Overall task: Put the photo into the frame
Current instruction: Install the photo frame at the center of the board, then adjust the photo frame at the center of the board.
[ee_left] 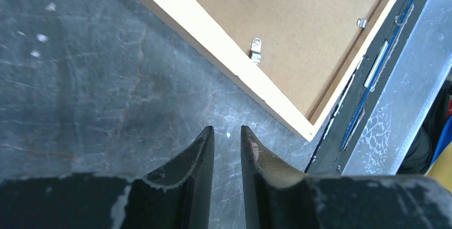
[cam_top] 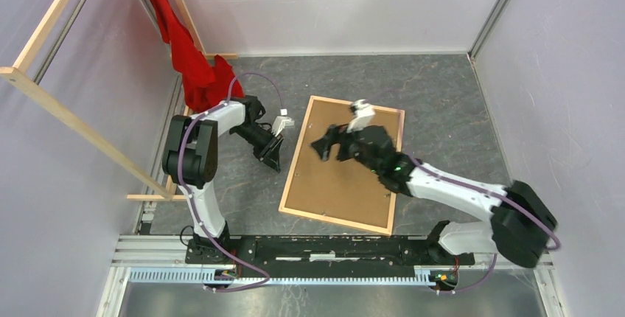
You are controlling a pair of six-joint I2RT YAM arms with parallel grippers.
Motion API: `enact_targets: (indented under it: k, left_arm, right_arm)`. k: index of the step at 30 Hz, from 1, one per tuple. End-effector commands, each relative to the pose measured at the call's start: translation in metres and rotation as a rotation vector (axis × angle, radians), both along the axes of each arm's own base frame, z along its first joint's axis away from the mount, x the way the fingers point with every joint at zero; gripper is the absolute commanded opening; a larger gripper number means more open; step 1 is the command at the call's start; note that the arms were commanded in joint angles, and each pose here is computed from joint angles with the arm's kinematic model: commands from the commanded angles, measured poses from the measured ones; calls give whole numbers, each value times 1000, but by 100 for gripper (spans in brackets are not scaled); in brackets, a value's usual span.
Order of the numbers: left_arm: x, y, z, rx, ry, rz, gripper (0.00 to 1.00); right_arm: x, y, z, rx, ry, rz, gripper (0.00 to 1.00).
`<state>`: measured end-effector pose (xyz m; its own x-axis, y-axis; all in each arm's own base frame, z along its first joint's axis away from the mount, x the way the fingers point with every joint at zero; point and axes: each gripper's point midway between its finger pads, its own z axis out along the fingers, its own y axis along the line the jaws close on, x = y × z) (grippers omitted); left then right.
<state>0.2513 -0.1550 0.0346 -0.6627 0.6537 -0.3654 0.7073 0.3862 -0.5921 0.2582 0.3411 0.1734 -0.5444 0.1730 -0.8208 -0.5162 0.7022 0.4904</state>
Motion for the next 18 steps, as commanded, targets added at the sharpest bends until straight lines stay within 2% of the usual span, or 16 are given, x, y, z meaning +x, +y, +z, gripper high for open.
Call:
enact_targets:
  k: [1, 4, 8, 12, 18]
  left_arm:
    - [-12, 4, 6, 12, -90, -68, 32]
    - [-29, 0, -4, 38, -99, -105, 32]
    - [-44, -4, -18, 74, -116, -148, 32]
    - [-50, -9, -22, 76, -121, -175, 31]
    - [-66, -22, -22, 52, -112, -232, 31]
  right_arm:
    - [32, -122, -47, -159, 106, -346, 97]
    - [46, -200, -58, -260, 110, -575, 98]
    - [54, -253, -71, -341, 146, -692, 98]
    - [65, -258, -93, -342, 222, -652, 98]
    - [91, -232, -105, -190, 275, -527, 98]
